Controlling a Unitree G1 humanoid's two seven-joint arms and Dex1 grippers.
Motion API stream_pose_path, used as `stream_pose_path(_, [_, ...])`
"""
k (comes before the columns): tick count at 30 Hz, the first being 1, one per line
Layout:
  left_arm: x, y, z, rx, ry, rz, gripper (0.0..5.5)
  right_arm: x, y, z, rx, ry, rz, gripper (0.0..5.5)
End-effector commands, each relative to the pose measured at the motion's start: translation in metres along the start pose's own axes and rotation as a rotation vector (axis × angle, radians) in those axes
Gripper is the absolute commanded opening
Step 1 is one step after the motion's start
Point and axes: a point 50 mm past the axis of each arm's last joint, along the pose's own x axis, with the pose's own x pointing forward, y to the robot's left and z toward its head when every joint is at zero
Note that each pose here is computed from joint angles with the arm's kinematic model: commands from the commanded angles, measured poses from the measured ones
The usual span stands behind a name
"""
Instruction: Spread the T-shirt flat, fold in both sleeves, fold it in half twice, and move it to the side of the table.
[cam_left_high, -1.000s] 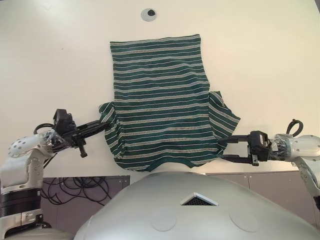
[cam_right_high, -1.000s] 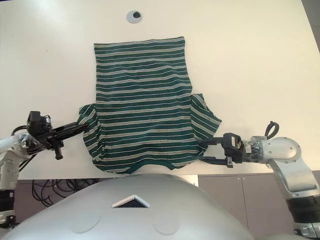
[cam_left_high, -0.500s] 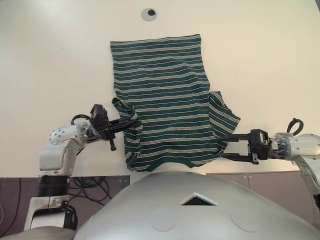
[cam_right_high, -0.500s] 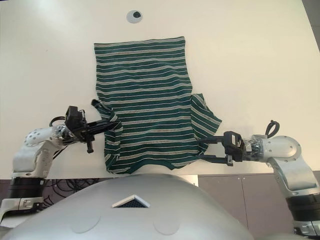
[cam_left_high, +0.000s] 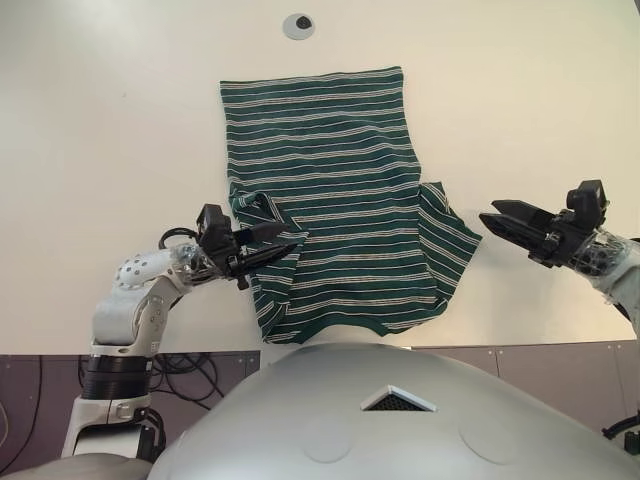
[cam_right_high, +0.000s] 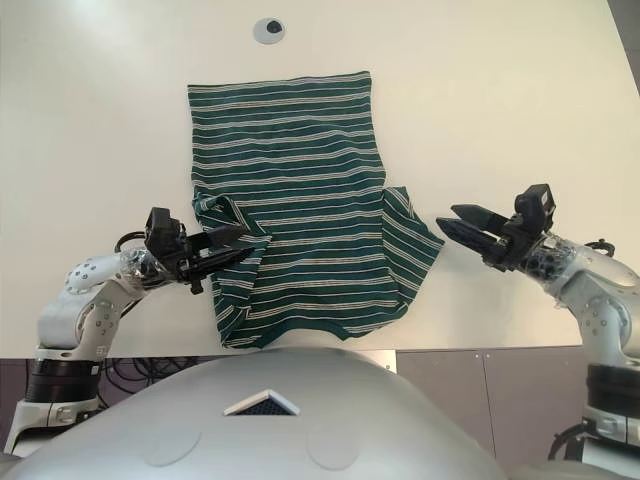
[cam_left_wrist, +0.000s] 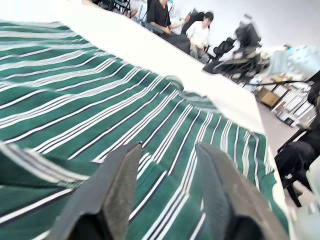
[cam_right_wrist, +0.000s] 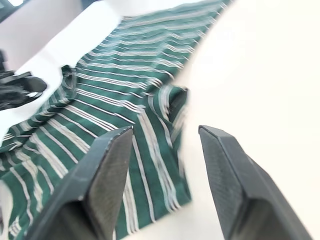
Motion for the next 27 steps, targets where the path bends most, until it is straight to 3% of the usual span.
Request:
stream_pose_path(1, [0.002, -0.004, 0.005, 0.029, -0.062, 0.035, 2.57, -0.002, -0.007, 0.003, 0.021, 0.053, -0.048, 2.41])
stream_pose_path(7, [0.012, 0.003, 0.040, 0.276, -0.322, 0.224, 2.61, 0.001, -0.008, -0.017, 0.065, 0.159, -0.049, 2.41])
stream_pose_path(17, [0.020, 0.002, 0.057, 0.300, -0.485, 0.306, 2.61, -0.003, -0.001, -0.028, 0.081, 0.203, 0.007, 2.41])
stream_pose_path(27, [0.027, 0.000, 0.057, 0.233, -0.532, 0.334, 2.63, -0.003, -0.003, -0.031, 0.092, 0.203, 0.020, 0.85])
